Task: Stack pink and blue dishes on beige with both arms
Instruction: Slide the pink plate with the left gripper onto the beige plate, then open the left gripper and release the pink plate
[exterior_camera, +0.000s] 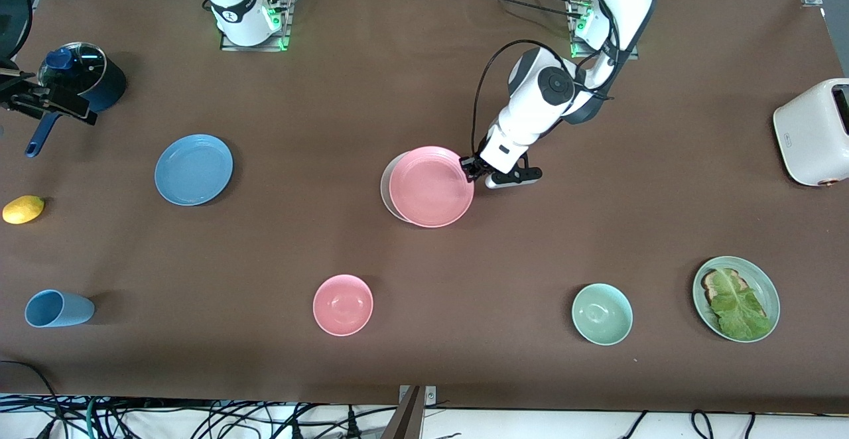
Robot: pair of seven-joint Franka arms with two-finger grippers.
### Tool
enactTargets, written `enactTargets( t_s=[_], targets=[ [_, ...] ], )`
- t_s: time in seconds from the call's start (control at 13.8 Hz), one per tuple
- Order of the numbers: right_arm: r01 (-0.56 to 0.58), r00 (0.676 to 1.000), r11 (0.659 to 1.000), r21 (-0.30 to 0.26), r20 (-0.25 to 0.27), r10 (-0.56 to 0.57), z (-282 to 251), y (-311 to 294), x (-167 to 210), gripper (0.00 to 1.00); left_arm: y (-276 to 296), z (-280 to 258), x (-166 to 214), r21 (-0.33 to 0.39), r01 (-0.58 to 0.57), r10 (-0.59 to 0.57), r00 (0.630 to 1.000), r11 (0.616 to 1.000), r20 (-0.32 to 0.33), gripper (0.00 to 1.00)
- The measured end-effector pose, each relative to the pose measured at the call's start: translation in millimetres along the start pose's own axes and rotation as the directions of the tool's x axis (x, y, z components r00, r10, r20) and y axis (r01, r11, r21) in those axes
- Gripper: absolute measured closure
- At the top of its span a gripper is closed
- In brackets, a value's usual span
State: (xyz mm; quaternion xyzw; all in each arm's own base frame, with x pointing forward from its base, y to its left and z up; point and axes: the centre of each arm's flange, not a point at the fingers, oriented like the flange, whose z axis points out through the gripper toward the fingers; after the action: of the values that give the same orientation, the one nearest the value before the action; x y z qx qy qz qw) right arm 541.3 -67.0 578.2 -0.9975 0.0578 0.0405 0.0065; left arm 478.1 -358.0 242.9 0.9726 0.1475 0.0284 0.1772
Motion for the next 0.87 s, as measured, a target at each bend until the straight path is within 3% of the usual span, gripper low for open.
enactTargets(
  t_s=[0.87],
  targets=[
    [-0.009, 1.0, 1.0, 0.001, 0.005, 0.009, 2, 5, 1, 0.0, 7, 38, -32, 0.029, 0.012, -0.011, 0.999, 1.0, -0.032, 0.94]
  ],
)
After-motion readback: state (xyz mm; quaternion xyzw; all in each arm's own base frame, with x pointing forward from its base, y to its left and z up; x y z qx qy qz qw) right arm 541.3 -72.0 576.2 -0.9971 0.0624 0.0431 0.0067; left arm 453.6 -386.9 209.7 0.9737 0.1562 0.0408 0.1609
